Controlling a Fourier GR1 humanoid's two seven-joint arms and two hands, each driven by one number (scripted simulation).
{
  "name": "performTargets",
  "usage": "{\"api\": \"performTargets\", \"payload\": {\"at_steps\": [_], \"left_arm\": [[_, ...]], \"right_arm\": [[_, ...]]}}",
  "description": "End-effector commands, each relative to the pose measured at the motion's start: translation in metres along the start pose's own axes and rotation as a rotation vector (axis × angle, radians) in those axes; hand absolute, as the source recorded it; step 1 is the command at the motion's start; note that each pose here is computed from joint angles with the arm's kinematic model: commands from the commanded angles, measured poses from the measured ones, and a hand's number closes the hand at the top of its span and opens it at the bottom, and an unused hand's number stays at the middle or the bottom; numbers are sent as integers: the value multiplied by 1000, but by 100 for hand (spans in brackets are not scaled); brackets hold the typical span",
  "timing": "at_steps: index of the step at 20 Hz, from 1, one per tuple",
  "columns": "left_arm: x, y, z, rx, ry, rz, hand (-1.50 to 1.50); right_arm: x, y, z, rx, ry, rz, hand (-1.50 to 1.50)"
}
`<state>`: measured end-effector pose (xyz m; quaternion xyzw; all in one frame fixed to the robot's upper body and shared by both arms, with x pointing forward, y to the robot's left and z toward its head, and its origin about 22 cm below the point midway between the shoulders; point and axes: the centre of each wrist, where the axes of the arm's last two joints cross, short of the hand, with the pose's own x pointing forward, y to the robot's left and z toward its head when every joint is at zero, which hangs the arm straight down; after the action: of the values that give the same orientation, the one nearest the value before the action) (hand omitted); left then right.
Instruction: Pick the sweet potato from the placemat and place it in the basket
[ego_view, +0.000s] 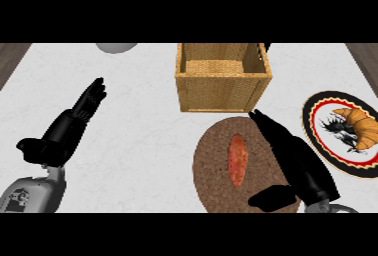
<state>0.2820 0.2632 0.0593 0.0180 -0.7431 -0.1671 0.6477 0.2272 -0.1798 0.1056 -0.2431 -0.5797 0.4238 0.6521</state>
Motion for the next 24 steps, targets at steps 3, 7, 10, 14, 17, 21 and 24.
{"api": "performTargets", "payload": {"at_steps": [3,7,10,14,17,21,24], "left_arm": [[-13,8,-2,11,0,-1,0],[-15,5,2,3,8,-5,0],[-1,-5,5,-8,-5,11,0],[11,2,5,3,4,2,0],[13,-1,10,0,3,-6,0],[-7,3,-1,4,8,6,0],[6,-3,9,-16,1,-1,0]], "right_arm": [[-8,23,4,18,18,46,-150],[5,25,-13,17,60,62,-150],[-7,32,-23,42,60,88,-150],[5,48,-20,54,67,99,-150],[10,45,-42,56,73,102,-150],[-14,39,-43,55,105,115,-150],[-17,58,-31,81,122,126,-150]]}}
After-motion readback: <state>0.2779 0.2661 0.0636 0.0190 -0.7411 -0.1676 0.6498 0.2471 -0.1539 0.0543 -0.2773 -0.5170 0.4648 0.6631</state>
